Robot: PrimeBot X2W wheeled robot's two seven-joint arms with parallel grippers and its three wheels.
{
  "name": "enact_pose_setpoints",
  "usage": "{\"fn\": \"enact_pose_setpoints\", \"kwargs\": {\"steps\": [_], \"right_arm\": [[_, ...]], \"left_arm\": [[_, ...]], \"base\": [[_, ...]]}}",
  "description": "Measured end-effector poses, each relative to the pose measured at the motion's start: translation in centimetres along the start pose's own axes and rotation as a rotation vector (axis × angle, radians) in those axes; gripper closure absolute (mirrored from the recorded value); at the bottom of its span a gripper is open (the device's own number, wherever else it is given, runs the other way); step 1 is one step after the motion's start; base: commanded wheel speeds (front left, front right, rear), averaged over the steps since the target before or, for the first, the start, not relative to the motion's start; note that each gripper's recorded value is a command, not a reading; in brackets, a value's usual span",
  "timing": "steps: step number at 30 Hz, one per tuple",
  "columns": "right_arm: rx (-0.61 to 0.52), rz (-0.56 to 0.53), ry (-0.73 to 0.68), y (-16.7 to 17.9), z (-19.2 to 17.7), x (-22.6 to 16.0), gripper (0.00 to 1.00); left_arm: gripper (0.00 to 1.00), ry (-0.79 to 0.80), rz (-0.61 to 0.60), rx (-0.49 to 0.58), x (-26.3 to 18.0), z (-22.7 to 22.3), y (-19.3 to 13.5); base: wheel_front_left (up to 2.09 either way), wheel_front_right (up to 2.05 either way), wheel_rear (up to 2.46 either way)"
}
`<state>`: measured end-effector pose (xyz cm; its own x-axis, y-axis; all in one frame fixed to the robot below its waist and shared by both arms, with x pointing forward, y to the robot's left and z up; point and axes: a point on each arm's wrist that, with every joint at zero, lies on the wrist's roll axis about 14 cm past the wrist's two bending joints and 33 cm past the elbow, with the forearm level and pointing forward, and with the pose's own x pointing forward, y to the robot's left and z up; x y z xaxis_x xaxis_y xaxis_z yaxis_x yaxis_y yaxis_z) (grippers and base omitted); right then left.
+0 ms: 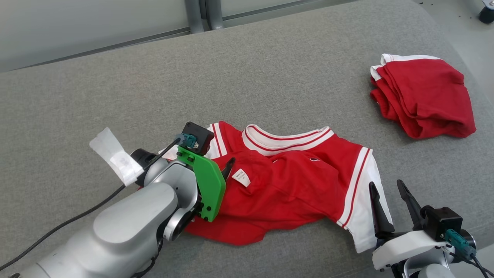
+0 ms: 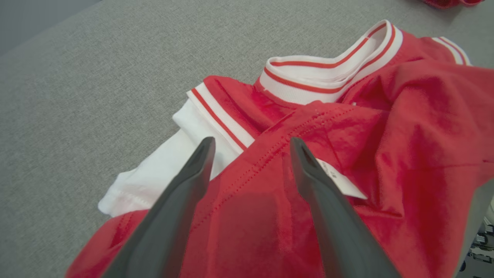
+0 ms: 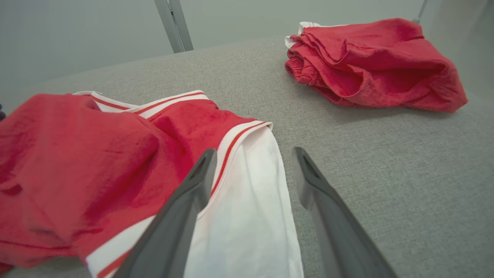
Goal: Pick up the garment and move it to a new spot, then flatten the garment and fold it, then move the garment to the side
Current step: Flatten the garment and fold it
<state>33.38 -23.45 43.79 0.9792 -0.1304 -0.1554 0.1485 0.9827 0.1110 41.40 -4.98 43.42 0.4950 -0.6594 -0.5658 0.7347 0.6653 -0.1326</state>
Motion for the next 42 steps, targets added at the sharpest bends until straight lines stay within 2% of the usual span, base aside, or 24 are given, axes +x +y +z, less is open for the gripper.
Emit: {"fn": "enact_pose_setpoints", "kwargs": {"steps": [13, 14, 15, 16, 17, 29, 33, 42], "right_arm": [[0.017, -0.096, 0.023, -2.8, -0.6, -1.6, 0.00], [0.017, -0.100, 0.025, -2.9, -0.7, -1.7, 0.00], [0.018, -0.105, 0.026, -3.0, -0.7, -1.9, 0.00], [0.019, -0.108, 0.026, -3.1, -0.8, -2.0, 0.00], [0.019, -0.109, 0.026, -3.2, -0.8, -2.0, 0.00], [0.015, -0.077, 0.020, -2.3, -0.6, -1.2, 0.00], [0.012, -0.056, 0.015, -1.7, -0.5, -0.8, 0.00], [0.001, -0.044, 0.006, -1.5, -0.3, -1.1, 0.00]], "left_arm": [[0.00, 0.129, -0.077, 0.069, 3.2, -1.9, -1.1], [0.41, 0.132, -0.077, 0.071, 3.3, -2.0, -1.0], [0.65, 0.134, -0.077, 0.072, 3.4, -2.0, -1.0], [0.95, 0.135, -0.077, 0.071, 3.4, -2.0, -1.1], [1.00, 0.136, -0.077, 0.071, 3.4, -2.1, -1.2], [1.00, 0.110, -0.071, 0.047, 2.3, -1.9, -1.4], [1.00, 0.011, -0.049, -0.014, 1.3, 0.6, -0.9], [1.00, -0.146, 0.034, -0.061, -2.8, 5.8, 2.9]], "base": [[0.00, 0.00, 0.00], [0.00, 0.00, 0.00], [0.00, 0.00, 0.00], [0.00, 0.00, 0.00], [0.00, 0.00, 0.00], [0.00, 0.00, 0.00], [0.00, 0.00, 0.00], [0.00, 0.00, 0.00]]}}
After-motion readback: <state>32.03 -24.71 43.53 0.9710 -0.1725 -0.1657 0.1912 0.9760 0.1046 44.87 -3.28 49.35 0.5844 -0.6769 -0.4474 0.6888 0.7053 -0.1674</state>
